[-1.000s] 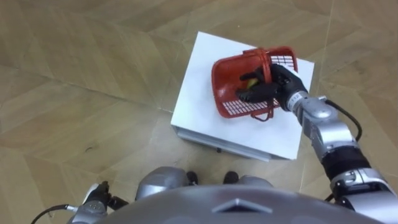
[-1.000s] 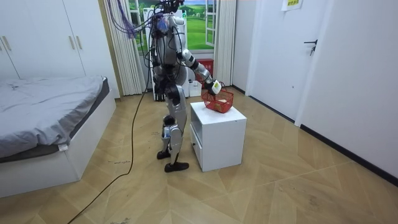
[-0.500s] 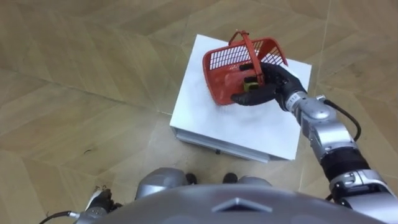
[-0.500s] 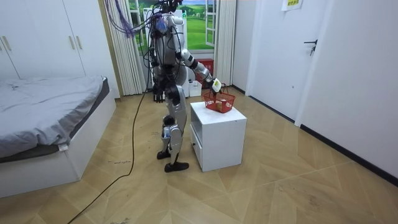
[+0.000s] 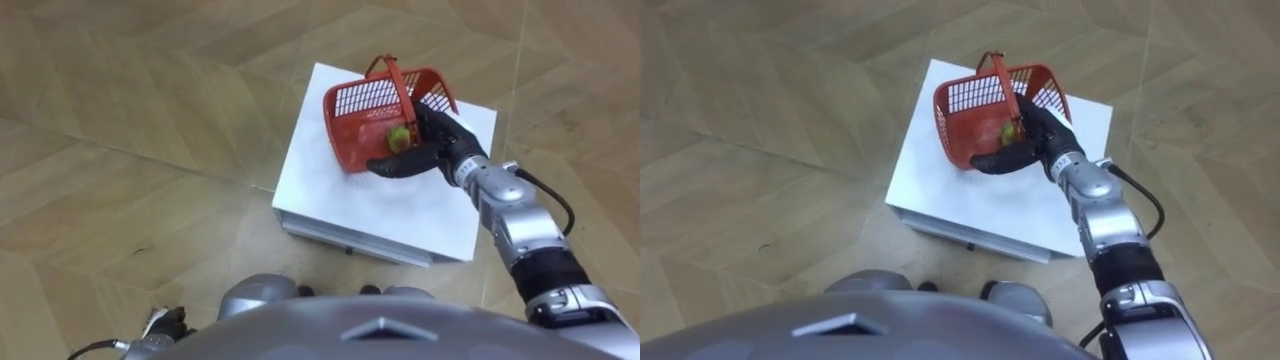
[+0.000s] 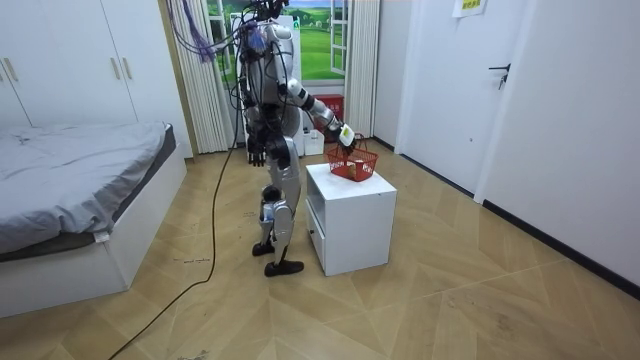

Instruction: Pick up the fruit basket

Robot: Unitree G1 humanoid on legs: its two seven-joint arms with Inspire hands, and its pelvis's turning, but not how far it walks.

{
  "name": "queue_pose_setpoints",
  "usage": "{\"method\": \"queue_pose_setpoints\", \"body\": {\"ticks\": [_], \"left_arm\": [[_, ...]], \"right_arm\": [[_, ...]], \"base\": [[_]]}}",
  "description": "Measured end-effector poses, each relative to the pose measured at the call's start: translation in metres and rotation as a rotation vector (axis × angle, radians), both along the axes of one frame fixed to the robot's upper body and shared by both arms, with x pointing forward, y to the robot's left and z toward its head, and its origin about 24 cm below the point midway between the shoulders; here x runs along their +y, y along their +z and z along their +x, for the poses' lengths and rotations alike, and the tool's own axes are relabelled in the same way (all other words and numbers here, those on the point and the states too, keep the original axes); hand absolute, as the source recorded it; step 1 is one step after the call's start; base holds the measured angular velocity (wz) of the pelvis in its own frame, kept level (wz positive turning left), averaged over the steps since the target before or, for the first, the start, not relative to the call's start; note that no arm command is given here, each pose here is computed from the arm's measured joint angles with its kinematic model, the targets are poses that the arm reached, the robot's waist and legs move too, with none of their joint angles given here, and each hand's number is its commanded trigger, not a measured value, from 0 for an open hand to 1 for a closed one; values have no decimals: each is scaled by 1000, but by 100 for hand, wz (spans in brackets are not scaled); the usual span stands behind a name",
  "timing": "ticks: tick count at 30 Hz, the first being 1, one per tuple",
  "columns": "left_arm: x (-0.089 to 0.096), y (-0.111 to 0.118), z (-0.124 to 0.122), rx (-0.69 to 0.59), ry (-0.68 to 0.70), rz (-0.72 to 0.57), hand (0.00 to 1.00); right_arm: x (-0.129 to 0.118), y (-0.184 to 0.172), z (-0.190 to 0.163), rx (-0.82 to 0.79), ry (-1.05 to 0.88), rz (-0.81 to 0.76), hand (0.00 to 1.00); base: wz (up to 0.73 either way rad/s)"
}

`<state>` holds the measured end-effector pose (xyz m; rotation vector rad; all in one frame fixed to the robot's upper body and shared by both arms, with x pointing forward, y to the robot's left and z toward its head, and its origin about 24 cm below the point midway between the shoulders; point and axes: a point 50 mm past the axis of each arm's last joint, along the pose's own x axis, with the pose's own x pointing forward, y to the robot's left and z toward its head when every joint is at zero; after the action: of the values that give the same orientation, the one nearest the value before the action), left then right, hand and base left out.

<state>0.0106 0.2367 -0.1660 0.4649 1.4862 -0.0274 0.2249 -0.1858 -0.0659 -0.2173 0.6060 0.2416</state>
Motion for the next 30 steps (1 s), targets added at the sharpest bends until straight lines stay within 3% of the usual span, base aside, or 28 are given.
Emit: {"method": "queue_pose_setpoints", "body": {"ticks": [9,20,30], "left_arm": [[-1,0,2,-17,19,0,0],[4,2,5,-67,50,51,0],[5,7,26,-194,66,76,0]], "right_arm": [[-11,15,-4,-106,-77,-36,0],[-51,37,-11,-261,-361,-138,0],[-76,19,-45,-209,-565,-236,0]], "base": [[-7],[-13],[-13]]}}
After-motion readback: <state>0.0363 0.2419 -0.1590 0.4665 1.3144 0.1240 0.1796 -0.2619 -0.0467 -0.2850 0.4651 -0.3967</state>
